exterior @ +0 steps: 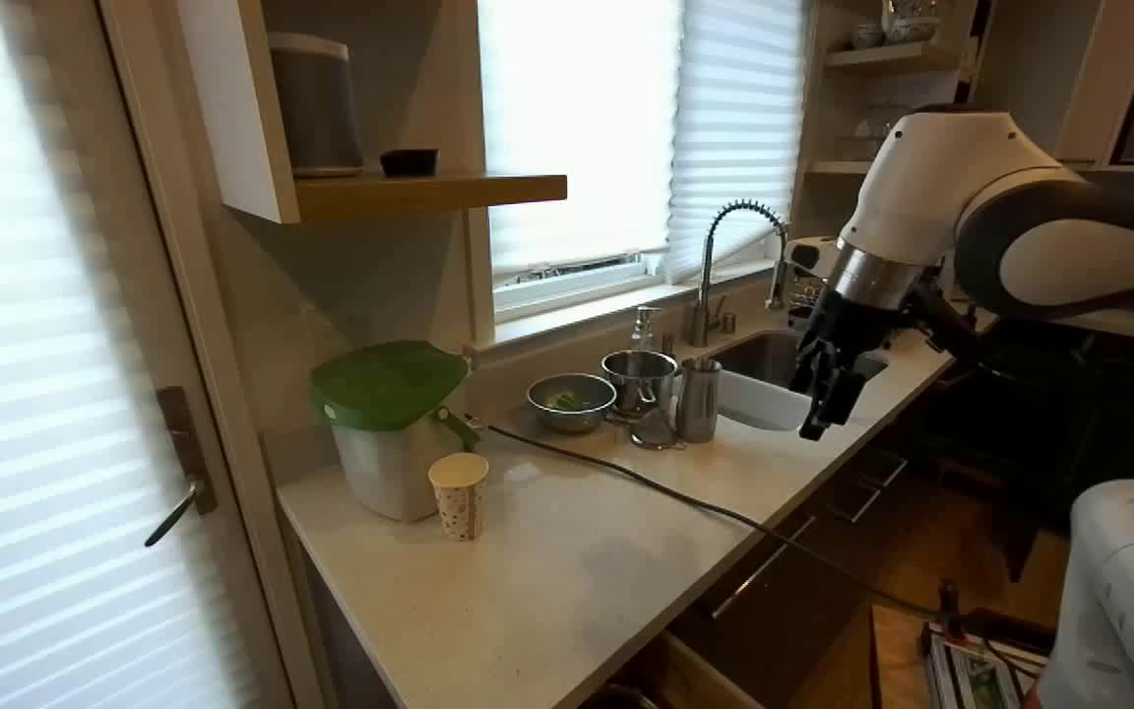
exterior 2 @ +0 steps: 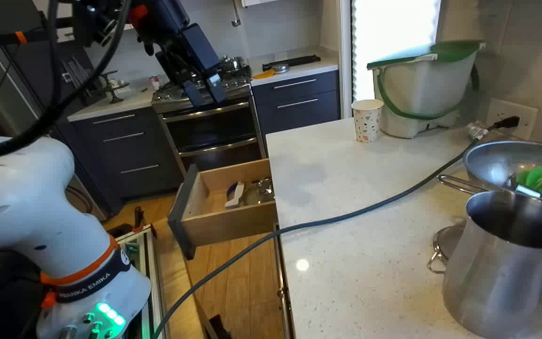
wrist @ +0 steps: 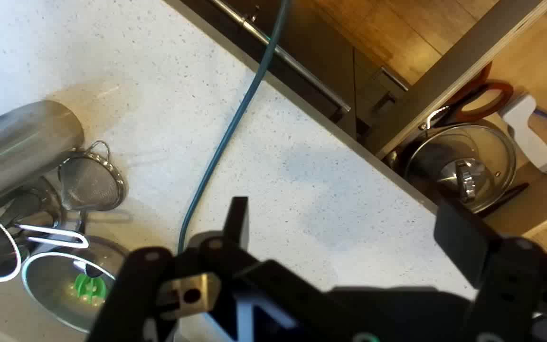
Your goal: Remove the white and blue object from the open drawer and put it on the counter
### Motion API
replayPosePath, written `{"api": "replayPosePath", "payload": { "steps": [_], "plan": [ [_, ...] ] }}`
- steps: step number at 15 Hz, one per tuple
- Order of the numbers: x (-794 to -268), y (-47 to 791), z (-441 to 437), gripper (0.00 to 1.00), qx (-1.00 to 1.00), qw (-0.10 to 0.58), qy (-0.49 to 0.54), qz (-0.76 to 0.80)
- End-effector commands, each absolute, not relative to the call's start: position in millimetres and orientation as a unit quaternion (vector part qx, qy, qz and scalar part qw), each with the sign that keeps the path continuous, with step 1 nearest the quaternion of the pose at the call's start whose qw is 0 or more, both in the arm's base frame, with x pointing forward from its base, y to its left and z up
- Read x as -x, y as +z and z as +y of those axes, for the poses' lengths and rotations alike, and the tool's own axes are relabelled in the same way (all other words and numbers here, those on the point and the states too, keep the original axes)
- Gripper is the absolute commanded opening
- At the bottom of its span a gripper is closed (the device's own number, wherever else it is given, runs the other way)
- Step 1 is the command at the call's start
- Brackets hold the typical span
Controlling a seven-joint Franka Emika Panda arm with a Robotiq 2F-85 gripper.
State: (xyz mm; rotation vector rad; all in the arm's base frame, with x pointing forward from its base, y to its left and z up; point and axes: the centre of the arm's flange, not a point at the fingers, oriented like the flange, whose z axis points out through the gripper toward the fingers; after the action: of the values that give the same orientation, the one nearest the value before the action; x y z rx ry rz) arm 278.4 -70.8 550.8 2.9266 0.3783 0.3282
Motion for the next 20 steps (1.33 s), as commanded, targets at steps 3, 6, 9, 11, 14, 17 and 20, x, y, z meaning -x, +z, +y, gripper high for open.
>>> {"api": "replayPosePath", "payload": {
  "steps": [3,6,9,11,14,17,20],
  "plan": [
    [-278.5,550.8,-70.8,1.00,-0.982,0.086,0.110,0.127],
    [-278.5,550.8,-70.8,1.00,-0.982,0.086,0.110,0.127],
    [-295.8,532.4,-42.8,1.00,-0.979,0.051,0.105,0.168],
    [-310.3,508.5,-3.2,1.00,-0.972,0.011,0.101,0.212],
    [-325.1,464.1,66.4,1.00,-0.955,-0.039,0.090,0.278],
    [-334.2,416.7,123.8,1.00,-0.933,-0.053,0.064,0.351],
    [-345.0,372.3,164.2,1.00,-0.905,-0.049,0.027,0.421]
  ]
}}
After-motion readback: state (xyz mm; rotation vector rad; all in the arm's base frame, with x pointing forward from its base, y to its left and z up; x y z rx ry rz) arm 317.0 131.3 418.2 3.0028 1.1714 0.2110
